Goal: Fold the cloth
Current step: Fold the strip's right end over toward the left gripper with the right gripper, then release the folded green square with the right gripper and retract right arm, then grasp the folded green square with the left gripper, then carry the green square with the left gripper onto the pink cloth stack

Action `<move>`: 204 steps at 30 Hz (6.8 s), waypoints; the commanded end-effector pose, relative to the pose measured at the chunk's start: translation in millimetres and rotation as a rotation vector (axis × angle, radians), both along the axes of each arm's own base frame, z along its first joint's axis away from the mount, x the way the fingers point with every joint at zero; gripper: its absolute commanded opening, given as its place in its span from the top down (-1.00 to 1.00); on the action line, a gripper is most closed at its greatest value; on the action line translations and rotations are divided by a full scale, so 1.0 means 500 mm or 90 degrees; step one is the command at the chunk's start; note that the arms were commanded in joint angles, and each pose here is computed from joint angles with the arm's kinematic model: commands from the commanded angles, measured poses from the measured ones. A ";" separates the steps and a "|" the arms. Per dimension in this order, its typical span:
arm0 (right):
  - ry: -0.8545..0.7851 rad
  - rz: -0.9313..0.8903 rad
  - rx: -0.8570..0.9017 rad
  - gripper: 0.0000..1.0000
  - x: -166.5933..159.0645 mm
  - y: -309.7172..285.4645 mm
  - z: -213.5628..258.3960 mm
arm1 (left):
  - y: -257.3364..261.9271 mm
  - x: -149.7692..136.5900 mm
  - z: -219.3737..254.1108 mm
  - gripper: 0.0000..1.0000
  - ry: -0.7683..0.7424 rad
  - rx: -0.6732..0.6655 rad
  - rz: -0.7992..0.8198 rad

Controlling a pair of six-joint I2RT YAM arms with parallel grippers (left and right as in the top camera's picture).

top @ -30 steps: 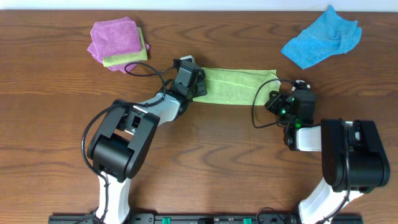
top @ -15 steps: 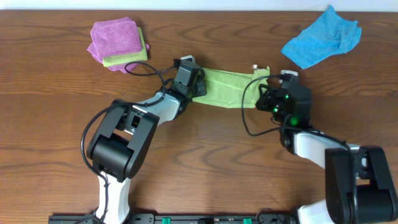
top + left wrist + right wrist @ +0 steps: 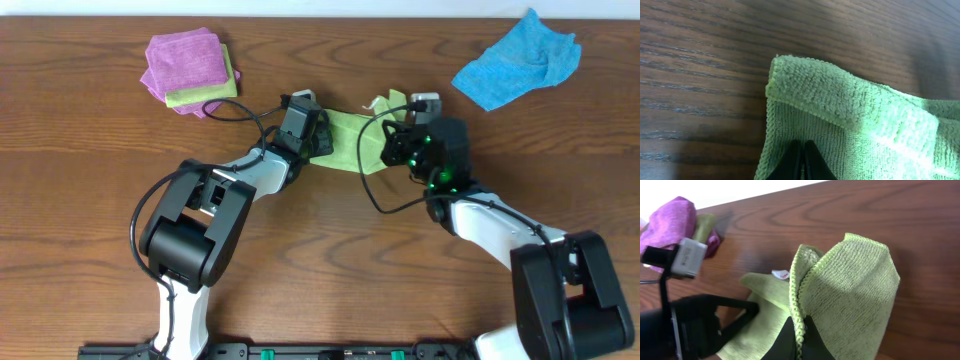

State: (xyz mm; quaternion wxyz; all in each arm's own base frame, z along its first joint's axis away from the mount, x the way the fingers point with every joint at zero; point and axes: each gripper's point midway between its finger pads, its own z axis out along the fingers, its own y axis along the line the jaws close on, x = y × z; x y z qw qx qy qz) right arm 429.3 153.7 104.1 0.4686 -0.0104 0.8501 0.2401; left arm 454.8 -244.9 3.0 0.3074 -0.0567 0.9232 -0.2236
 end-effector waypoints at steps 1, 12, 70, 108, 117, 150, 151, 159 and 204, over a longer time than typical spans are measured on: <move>-0.028 0.006 -0.018 0.97 0.010 0.021 0.031 | -0.007 -0.028 -0.023 0.88 0.027 0.009 -0.037; -0.025 0.029 -0.023 0.97 0.002 0.061 0.038 | 0.011 -0.042 0.027 0.88 0.030 0.027 -0.051; 0.016 0.155 0.000 -0.99 -0.057 0.246 0.047 | 0.217 -0.023 0.274 -0.37 -0.057 0.049 0.043; 0.079 -0.180 -0.057 -0.98 -0.504 -0.247 0.294 | 0.099 -0.131 0.056 -0.90 0.235 -0.353 0.159; 0.077 -0.210 -0.080 -0.98 -0.549 -0.274 0.283 | 0.066 -0.139 0.012 -0.90 0.261 -0.358 0.166; 0.075 -0.189 -0.066 -0.99 -0.549 -0.261 0.286 | -0.003 -0.164 -0.124 0.85 0.265 -0.322 0.158; 0.075 -0.189 -0.066 -0.99 -0.549 -0.261 0.286 | -0.006 -0.161 -0.119 0.88 0.251 -0.320 0.142; 0.078 -0.189 -0.067 -0.99 -0.550 -0.261 0.284 | -0.034 -0.087 -0.013 0.88 0.172 -0.389 0.037; 0.080 -0.192 -0.063 -0.98 -0.547 -0.261 0.280 | 0.420 0.284 0.431 0.89 -0.092 -0.261 0.140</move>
